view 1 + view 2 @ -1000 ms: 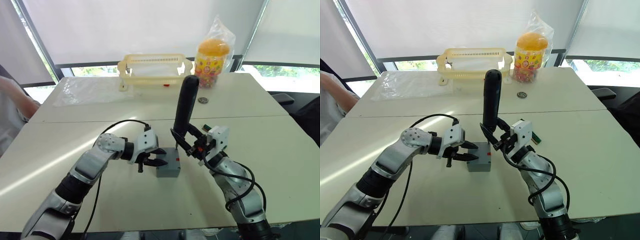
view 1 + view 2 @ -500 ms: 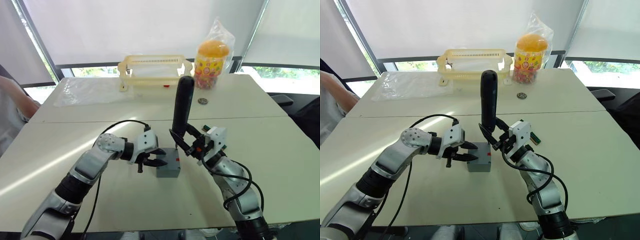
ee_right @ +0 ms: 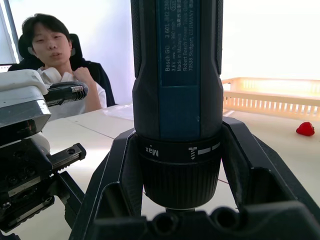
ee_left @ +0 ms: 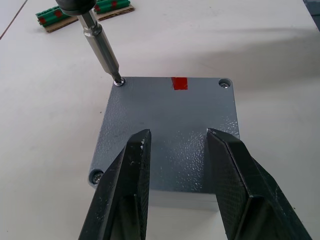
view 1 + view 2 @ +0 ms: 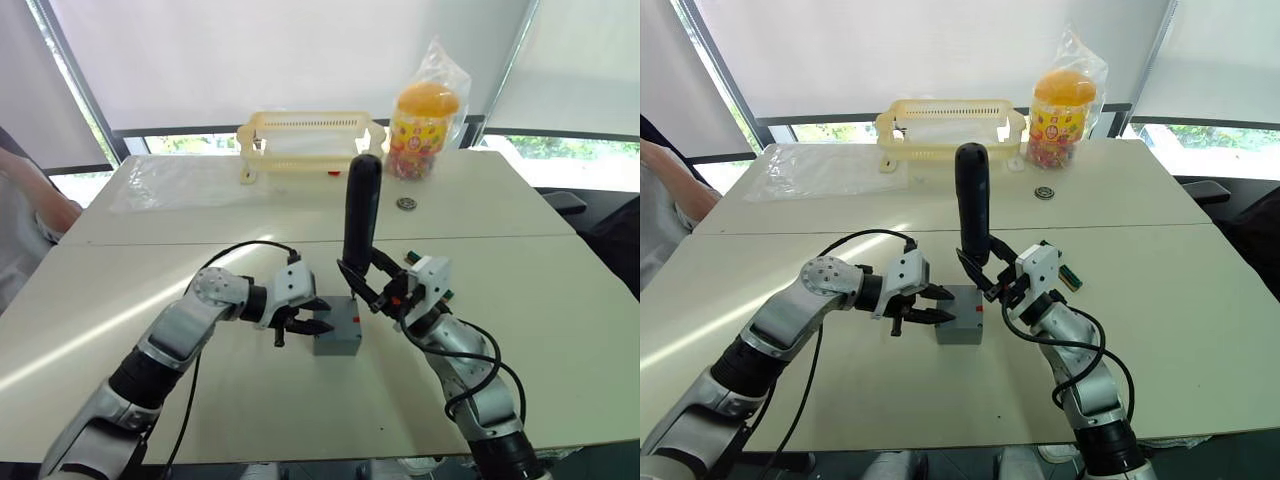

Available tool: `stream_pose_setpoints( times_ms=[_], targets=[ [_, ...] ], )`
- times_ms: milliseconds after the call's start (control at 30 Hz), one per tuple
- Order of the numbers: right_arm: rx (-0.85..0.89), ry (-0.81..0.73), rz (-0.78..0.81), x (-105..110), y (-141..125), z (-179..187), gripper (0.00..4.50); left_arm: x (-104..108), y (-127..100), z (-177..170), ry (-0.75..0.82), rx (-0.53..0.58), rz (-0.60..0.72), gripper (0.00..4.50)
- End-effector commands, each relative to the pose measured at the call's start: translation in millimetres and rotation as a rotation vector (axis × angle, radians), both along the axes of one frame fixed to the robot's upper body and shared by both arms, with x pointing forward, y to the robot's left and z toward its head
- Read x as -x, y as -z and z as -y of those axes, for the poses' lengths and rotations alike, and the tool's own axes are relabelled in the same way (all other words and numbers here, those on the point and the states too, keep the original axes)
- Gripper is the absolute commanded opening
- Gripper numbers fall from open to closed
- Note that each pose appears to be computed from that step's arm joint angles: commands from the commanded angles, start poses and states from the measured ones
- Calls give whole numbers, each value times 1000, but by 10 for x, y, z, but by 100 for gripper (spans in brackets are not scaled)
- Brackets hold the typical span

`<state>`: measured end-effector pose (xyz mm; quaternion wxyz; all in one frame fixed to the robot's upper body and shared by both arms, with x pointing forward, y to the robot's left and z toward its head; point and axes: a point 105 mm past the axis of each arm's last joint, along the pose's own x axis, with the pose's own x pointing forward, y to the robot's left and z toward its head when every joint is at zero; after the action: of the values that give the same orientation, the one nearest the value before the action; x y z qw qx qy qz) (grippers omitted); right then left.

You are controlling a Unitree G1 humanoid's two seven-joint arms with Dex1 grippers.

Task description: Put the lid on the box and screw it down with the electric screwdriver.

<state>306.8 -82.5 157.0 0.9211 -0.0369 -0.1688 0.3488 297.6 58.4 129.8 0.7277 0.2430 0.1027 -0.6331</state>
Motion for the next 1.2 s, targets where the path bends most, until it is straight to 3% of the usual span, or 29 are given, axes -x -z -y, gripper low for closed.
stream_pose_setpoints(
  times_ms=[33,1200],
  targets=[
    [89,58,-215,-34,589,155,180,14,52,-21,-4,-28,-2,175],
    [52,68,-226,-31,583,128,180,8,90,13,9,-42,-1,175]
  ],
)
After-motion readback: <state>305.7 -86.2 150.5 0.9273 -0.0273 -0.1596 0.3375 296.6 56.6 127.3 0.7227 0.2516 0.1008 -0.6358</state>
